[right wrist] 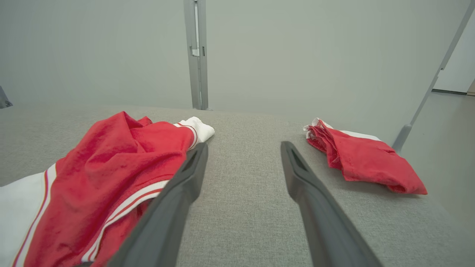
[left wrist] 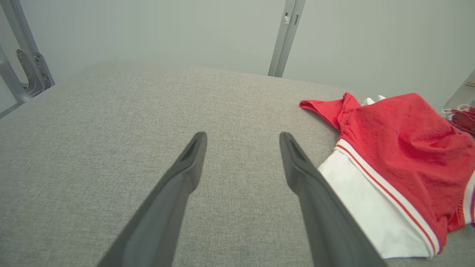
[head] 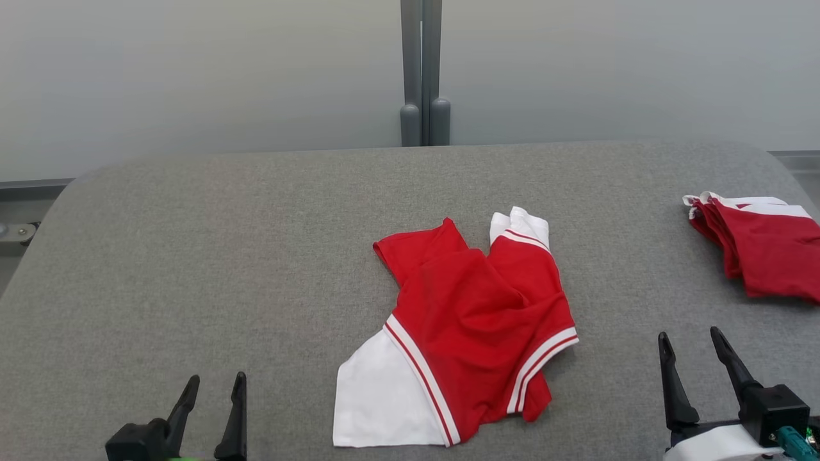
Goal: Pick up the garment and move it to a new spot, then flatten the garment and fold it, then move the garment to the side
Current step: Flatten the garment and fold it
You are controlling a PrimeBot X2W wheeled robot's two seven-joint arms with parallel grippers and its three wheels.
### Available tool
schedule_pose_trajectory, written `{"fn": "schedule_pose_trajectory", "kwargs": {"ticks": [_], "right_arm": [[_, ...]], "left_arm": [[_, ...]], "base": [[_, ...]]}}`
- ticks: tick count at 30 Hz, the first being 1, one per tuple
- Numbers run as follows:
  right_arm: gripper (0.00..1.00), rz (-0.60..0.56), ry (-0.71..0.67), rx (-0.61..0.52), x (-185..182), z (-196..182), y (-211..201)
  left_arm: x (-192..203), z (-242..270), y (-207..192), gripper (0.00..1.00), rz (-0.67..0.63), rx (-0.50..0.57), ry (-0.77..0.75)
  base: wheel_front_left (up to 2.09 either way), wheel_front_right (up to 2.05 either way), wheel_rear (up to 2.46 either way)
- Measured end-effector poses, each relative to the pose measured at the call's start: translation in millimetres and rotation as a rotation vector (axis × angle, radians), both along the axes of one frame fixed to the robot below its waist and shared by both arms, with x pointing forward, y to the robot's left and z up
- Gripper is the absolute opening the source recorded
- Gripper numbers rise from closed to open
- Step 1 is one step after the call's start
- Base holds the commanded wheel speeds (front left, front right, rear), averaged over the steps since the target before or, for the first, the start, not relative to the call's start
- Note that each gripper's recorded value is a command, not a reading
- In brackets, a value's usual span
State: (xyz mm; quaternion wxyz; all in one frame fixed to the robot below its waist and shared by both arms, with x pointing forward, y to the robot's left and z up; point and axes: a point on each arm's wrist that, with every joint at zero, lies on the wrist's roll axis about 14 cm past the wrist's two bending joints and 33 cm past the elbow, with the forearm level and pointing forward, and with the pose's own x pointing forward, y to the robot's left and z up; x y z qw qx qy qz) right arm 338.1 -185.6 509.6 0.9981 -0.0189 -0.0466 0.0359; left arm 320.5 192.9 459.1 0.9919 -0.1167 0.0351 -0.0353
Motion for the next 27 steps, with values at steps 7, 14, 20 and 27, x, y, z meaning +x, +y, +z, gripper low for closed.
{"fn": "schedule_pose_trajectory", "kwargs": {"ticks": [7, 14, 20, 27], "right_arm": [[1.0, 0.035, -0.039, -0.001, 7, 13, 10], [1.0, 0.065, -0.049, 0.01, 11, 16, 22], [1.0, 0.017, -0.027, 0.016, 7, 9, 7], [1.0, -0.049, -0.009, 0.02, -2, 3, -12]], "left_arm": [[-7, -27, -60, 1.0, -0.147, -0.122, 0.128], [1, -63, -84, 1.0, -0.211, -0.157, 0.347], [4, -87, -96, 1.0, -0.231, -0.178, 0.47], [-1, -115, -100, 1.0, -0.269, -0.124, 0.588]], "base": [[0.0, 0.0, 0.0], [0.0, 0.0, 0.0], [0.0, 0.0, 0.0], [0.0, 0.0, 0.0]]}}
